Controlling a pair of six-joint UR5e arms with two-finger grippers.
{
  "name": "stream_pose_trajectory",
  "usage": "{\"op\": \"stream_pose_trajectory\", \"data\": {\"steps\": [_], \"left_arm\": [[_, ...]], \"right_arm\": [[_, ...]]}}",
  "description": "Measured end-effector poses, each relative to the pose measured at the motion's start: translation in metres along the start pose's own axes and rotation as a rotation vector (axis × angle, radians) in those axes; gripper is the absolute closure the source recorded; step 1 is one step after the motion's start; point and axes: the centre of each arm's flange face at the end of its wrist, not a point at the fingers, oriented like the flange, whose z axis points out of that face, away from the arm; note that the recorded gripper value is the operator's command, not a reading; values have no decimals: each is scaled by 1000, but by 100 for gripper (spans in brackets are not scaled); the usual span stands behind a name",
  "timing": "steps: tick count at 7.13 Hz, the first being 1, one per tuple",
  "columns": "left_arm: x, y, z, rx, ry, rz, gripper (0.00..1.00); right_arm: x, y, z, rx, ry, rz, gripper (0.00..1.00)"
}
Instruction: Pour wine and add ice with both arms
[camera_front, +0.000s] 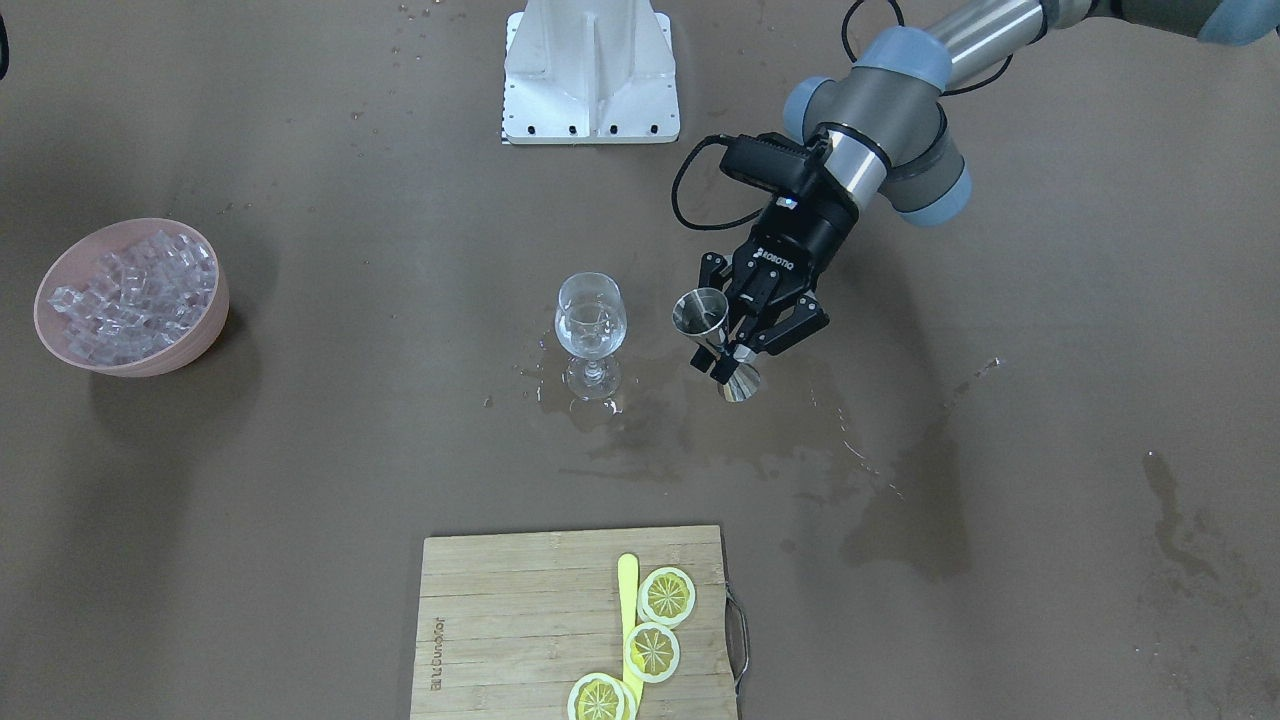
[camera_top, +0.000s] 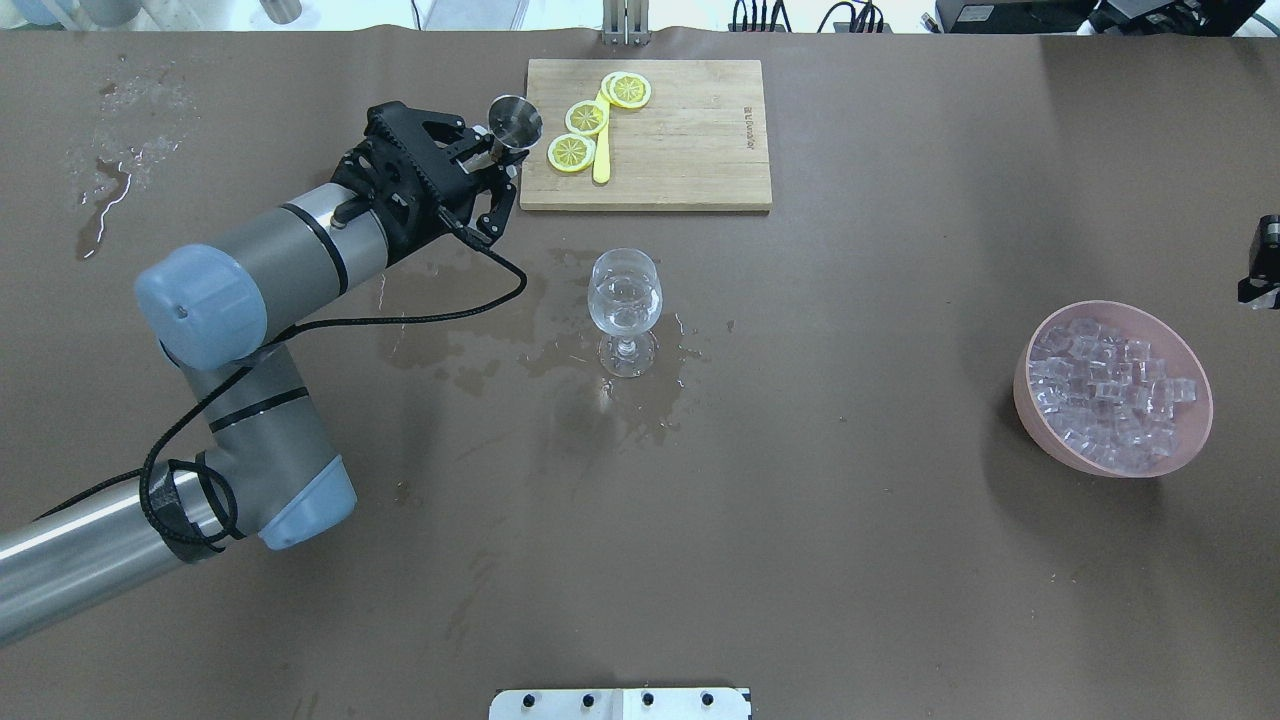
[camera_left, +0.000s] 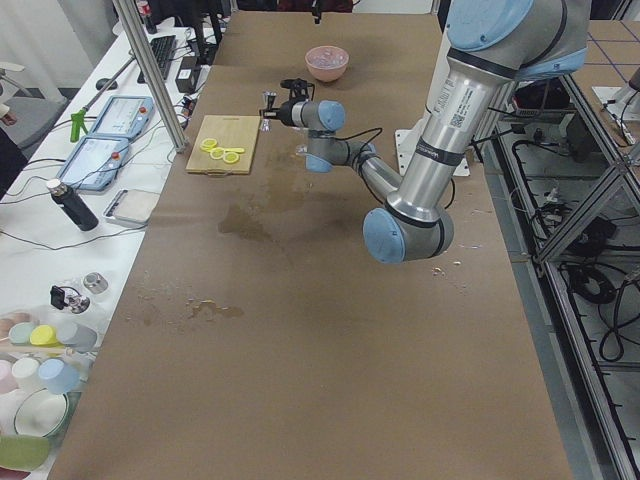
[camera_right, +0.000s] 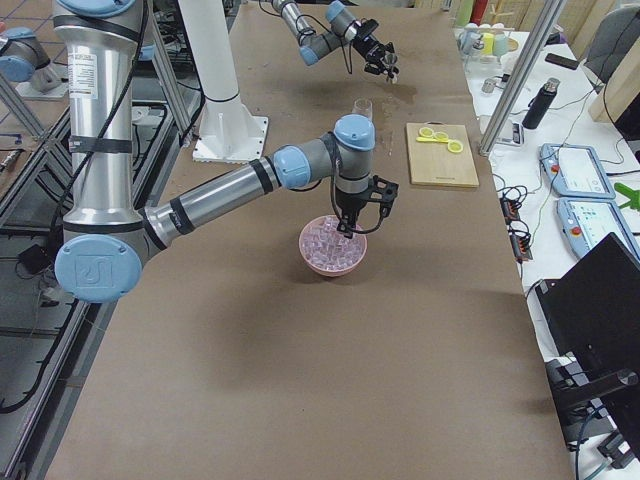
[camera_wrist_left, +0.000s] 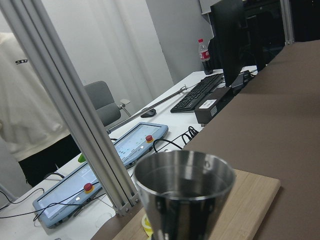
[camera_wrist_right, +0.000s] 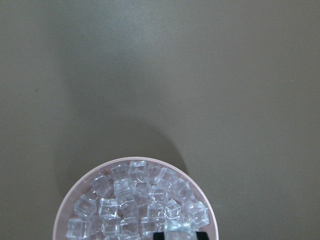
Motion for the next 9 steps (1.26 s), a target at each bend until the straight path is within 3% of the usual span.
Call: {"op": "stream_pose_trajectory", "data": {"steps": [9], "left_arm": [[54,-18,3,-65,-82,467,100]], "right_arm": [[-7,-1,-2,3,-9,-16,90]]}}
